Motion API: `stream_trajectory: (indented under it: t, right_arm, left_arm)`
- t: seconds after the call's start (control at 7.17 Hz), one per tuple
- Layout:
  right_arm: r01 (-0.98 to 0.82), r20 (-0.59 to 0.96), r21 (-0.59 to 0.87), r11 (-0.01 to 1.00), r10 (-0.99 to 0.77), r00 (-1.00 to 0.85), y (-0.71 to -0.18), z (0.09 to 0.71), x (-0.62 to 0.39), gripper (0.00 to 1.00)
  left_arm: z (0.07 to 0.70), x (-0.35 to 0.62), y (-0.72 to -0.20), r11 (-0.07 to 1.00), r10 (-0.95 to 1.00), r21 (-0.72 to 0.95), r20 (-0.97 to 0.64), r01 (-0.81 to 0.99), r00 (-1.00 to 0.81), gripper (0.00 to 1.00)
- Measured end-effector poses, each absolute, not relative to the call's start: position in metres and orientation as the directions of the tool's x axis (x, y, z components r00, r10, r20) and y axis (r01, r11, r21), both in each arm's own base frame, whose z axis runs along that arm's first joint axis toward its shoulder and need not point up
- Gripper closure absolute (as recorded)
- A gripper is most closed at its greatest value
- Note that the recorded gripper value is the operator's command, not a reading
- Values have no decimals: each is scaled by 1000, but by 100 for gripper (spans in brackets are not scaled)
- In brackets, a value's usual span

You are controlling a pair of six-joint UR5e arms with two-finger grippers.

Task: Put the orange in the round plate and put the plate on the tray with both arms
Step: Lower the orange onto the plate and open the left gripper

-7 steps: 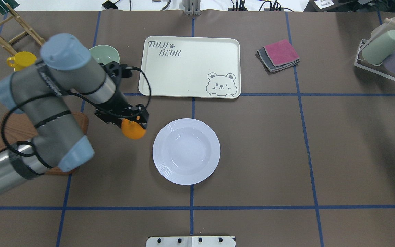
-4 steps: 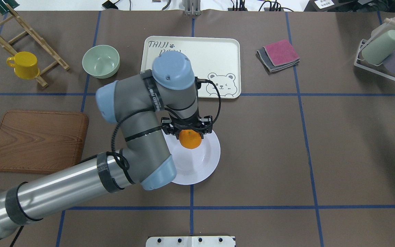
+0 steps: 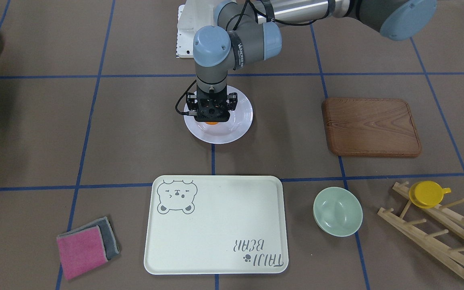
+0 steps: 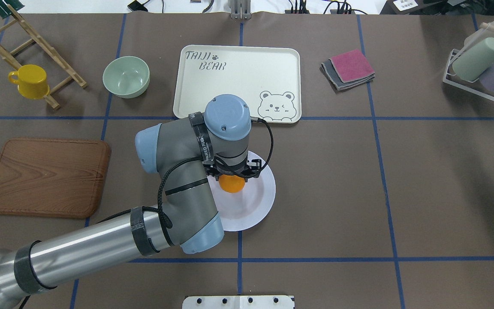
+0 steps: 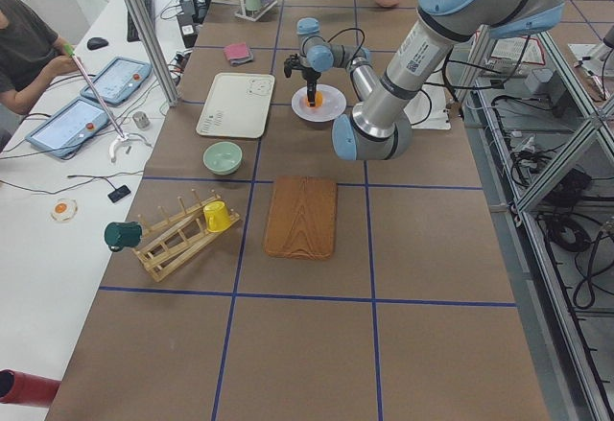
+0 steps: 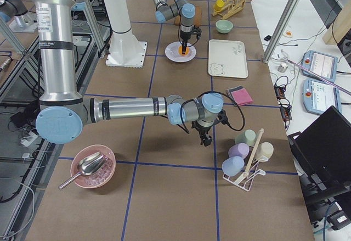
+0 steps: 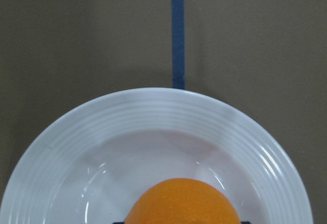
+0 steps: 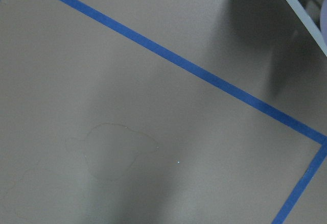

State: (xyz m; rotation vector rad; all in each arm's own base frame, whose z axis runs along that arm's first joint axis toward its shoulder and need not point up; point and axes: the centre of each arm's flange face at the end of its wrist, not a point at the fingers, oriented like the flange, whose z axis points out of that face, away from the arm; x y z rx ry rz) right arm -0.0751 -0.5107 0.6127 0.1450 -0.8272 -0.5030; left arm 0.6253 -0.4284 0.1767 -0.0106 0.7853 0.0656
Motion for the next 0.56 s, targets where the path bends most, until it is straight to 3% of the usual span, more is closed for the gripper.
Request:
stream_trajectory:
  t: [0.42,0.56]
  right_arm:
    - [371,667,316,873,-483,567,-511,612,-75,0]
    - [371,667,316,873,-483,567,-511,613,-75,0]
  left_arm:
    - [171,618,-420,996,84,44,-721,-75,688,100]
    - [170,620,-416,995,91,48,-722,-82,686,66]
